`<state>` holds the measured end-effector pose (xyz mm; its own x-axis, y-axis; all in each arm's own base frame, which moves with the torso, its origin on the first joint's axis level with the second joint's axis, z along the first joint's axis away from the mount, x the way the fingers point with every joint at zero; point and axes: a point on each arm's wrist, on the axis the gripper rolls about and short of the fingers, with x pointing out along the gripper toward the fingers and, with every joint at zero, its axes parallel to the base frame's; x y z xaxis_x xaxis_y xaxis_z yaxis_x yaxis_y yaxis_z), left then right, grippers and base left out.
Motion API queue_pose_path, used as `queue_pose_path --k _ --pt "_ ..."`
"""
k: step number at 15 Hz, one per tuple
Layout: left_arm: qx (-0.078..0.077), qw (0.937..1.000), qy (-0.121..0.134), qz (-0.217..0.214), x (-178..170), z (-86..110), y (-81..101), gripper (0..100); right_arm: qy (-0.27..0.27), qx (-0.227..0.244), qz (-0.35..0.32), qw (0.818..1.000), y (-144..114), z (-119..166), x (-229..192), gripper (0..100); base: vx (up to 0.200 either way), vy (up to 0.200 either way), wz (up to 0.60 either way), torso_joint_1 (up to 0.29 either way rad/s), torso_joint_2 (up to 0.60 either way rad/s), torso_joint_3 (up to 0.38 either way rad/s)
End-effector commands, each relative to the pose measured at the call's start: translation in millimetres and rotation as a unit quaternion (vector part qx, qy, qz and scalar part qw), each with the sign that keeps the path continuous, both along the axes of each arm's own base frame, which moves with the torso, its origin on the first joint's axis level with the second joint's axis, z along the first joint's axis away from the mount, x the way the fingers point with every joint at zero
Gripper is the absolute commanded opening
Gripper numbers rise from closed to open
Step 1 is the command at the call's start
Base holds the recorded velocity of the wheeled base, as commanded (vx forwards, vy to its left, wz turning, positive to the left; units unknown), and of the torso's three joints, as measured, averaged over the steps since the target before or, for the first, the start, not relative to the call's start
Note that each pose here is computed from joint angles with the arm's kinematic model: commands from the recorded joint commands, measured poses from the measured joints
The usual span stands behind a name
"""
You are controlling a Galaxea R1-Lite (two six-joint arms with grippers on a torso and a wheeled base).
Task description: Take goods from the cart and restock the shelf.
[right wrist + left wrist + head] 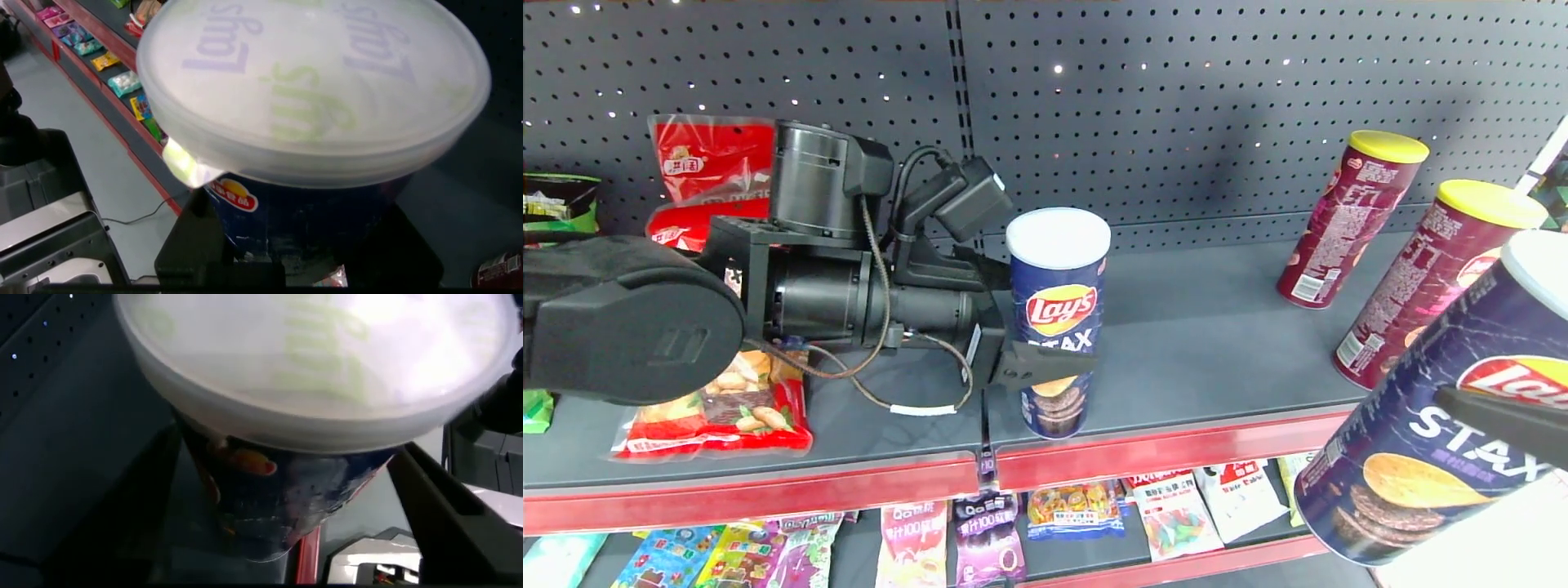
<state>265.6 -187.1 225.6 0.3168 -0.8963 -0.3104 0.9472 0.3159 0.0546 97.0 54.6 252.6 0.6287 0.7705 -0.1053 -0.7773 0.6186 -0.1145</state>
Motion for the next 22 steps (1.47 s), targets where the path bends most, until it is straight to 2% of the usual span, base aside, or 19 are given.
queue_pose_path --k 1,4,5,6,7,8,9,10,11,13,14,15,19,22 --pt "0.005 1.0 0.005 0.005 -8.0 -3.3 6.4 100 0.015 -0.008 0.001 1.0 5.3 -1.8 11.5 0 0.0 0.0 0.0 0.0 0.0 0.0" --pt "0.027 0.9985 0.028 0.038 -39.1 -18.6 38.9 100 0.025 -0.013 0.006 1.0 21.5 11.9 45.4 0 0.0 0.0 0.0 0.0 0.0 0.0" --pt "0.031 0.9971 0.032 0.061 -54.6 -22.5 58.0 100 0.026 -0.014 0.009 1.0 31.8 20.7 67.2 0 0.0 0.0 0.0 0.0 0.0 0.0" --pt "0.03 0.9968 0.031 0.068 -60.7 -22.6 65.1 100 0.027 -0.015 0.01 0.999 36.7 23.7 76.9 0 0.0 0.0 0.0 0.0 0.0 0.0" --pt "0.028 0.995 0.03 0.091 -73.3 -24.4 83.5 100 0.029 -0.015 0.012 0.999 49.3 30.9 104.3 0 0.0 0.0 0.0 0.0 0.0 0.0" --pt "0.025 0.9937 0.027 0.105 -80.9 -24.1 93.1 100 0.032 -0.016 0.015 0.999 56.4 31.7 119.3 0 0.0 0.0 0.0 0.0 0.0 0.0" --pt "0.025 0.9937 0.027 0.105 -80.9 -24.1 93.1 100 0.032 -0.016 0.015 0.999 56.4 31.7 119.3 0 0.0 0.0 0.0 0.0 0.0 0.0" --pt "0.023 0.9912 0.03 0.127 -100.6 -30.0 109.6 100 0.034 -0.015 0.029 0.999 71.7 34.7 151.2 0 0.0 0.0 0.0 0.0 0.0 0.0" --pt "0.011 0.99 0.041 0.135 -116.3 -32.7 116.0 100 0.031 -0.014 0.032 0.999 85.4 34.8 180.8 0 0.0 0.0 0.0 0.0 0.0 0.0" --pt "-0.007 0.9873 0.044 0.152 -128.4 -29.1 121.2 100 0.013 -0.01 0.031 0.999 100.6 38.4 215.3 0 0.0 0.0 0.0 0.0 0.0 0.0" --pt "-0.008 0.987 0.043 0.155 -128.9 -28.7 121.4 100 0.011 -0.01 0.031 0.999 101.6 38.8 217.3 0 0.0 0.0 0.0 0.0 0.0 0.0" --pt "-0.022 0.9848 0.038 0.168 -135.6 -22.8 124.5 100 0.01 -0.008 0.034 0.999 112.9 33.5 240.5 0 0.0 0.0 0.0 0.0 0.0 0.0" --pt "-0.024 0.9849 0.034 0.168 -140.2 -22.2 126.3 100 0.01 -0.007 0.062 0.998 140.9 18.7 269.6 0 0.0 0.0 0.0 0.0 0.0 0.0" --pt "-0.016 0.9828 0.04 0.18 -142.6 -29.1 127.5 100 0.012 -0.009 0.08 0.997 160.8 8.5 278.2 0 0.0 0.0 0.0 0.0 0.0 0.0"
